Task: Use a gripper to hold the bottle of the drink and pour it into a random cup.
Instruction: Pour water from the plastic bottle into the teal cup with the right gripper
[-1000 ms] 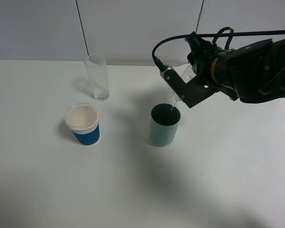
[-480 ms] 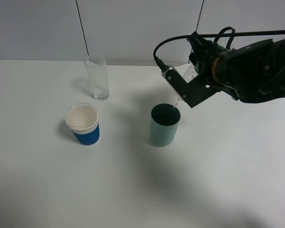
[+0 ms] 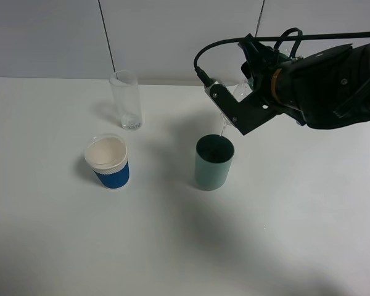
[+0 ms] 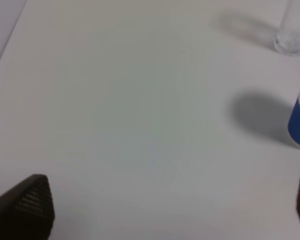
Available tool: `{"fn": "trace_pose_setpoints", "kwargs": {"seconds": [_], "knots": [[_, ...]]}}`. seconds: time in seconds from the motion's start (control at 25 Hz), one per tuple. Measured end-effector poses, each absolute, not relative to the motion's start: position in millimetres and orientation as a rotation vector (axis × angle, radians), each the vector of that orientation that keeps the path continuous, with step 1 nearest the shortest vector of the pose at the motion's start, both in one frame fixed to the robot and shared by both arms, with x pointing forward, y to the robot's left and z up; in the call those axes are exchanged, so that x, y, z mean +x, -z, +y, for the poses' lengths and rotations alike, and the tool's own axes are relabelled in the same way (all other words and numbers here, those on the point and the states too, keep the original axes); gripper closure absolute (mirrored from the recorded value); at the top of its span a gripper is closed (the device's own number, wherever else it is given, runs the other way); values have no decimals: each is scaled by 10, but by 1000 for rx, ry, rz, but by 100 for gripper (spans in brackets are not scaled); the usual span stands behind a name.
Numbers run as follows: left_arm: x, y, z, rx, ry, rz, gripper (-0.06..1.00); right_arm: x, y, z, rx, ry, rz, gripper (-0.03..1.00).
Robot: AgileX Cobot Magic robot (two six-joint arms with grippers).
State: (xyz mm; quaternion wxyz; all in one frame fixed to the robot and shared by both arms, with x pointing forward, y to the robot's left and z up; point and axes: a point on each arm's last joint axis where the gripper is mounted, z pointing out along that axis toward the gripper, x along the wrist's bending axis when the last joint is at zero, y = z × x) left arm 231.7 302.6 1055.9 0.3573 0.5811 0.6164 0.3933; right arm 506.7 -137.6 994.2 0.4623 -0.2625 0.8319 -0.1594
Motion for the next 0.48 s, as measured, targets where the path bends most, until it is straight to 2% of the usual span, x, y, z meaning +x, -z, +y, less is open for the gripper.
{"fn": "trace_pose_setpoints", "kwargs": {"seconds": [0.48], "knots": [[2317, -10559, 3026, 1500, -1015, 1591, -4, 5052, -9949, -1353, -720, 437, 2018, 42]]}}
